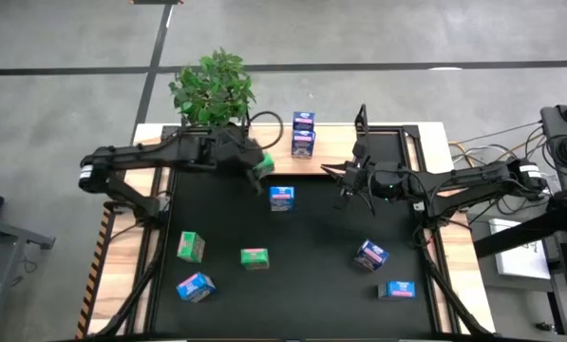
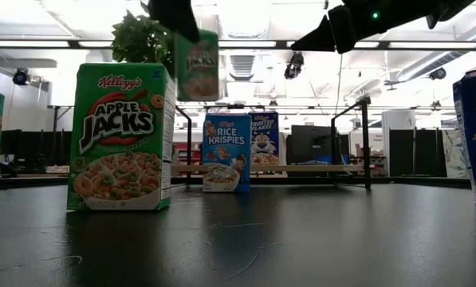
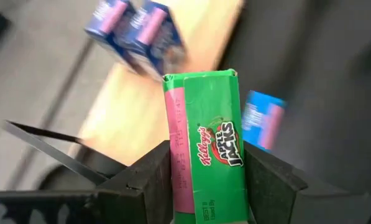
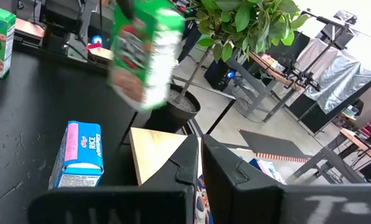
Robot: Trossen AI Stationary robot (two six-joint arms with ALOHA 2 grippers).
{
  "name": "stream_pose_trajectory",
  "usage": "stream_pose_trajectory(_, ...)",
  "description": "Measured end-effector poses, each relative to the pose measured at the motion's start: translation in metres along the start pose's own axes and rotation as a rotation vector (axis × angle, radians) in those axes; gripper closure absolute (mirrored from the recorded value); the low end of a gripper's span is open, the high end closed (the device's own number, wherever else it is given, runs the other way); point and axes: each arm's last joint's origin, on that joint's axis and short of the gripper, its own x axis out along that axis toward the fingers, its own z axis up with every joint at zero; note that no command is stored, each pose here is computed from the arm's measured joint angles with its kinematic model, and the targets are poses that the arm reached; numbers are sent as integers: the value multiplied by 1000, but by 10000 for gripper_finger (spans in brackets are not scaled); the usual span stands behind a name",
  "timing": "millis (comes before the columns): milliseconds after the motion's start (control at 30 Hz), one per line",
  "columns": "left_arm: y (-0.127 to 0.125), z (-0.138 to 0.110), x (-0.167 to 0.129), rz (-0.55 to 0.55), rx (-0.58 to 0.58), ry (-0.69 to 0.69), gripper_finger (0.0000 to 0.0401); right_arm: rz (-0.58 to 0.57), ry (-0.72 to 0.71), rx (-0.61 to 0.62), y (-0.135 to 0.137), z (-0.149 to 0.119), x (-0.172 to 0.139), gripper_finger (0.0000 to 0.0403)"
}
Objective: Stack cereal on shelf
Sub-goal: Put the top green cereal box on the shelf
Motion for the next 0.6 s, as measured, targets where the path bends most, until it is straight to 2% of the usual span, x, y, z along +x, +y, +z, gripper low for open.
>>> stream_pose_trajectory(200,10,13,34,91,55,22,239,3,6,-3,0,-1,0,392)
stream_pose_trajectory(600,40,24,79,170,-30,18,239,4,9,-4,0,-1,0,392)
